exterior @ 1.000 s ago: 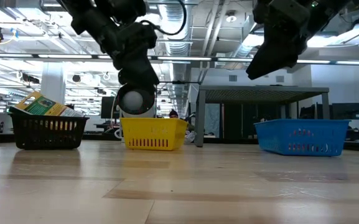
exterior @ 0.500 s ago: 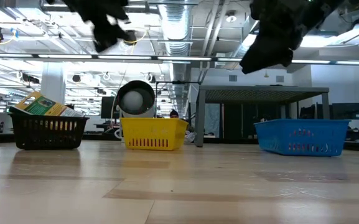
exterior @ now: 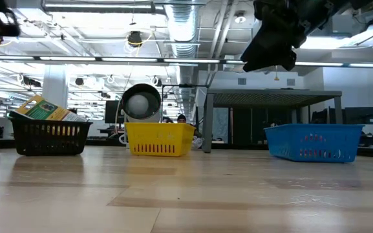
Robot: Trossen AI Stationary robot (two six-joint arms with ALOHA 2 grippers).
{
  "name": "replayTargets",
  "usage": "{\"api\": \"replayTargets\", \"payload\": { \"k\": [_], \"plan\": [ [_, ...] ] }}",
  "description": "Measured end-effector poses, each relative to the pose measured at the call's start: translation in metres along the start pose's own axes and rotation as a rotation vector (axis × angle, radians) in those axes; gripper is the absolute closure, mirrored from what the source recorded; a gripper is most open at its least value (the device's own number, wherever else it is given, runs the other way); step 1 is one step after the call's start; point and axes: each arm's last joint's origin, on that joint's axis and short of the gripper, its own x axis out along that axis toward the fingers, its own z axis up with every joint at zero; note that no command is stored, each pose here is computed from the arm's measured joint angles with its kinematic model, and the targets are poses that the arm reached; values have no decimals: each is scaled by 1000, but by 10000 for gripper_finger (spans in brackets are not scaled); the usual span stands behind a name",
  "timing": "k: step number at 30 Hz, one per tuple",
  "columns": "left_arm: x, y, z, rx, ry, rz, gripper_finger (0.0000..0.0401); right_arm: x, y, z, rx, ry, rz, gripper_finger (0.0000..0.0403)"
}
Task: Pick & Place Office Desk Supplies
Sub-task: Put the red rubber band into the yellow basket
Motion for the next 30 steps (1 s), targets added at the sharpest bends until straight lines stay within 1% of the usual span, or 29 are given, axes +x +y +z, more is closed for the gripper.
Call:
{"api": "replayTargets", "payload": {
  "k": [5,9,12,15,22,24,27,30],
  "plan": [
    [33,-17,-20,108,151,61,305,-2,6,-2,0,-5,24,260],
    [61,-25,-41,186,293,155,306,-3,9,-1,42,-19,43,260],
    [78,-28,-55,219,397,194,306,-3,10,-1,75,-28,51,260],
    [91,-29,-64,236,462,226,306,-3,11,1,105,-38,59,260],
    [113,-27,-77,318,506,310,306,-3,12,3,152,-57,73,260],
    [118,-27,-79,336,514,315,303,-4,13,2,163,-54,79,260],
    [123,-28,-80,341,510,318,285,-6,18,-1,153,-48,94,260],
    [125,-29,-79,350,479,292,254,-8,23,-4,138,-41,114,260]
  ]
}}
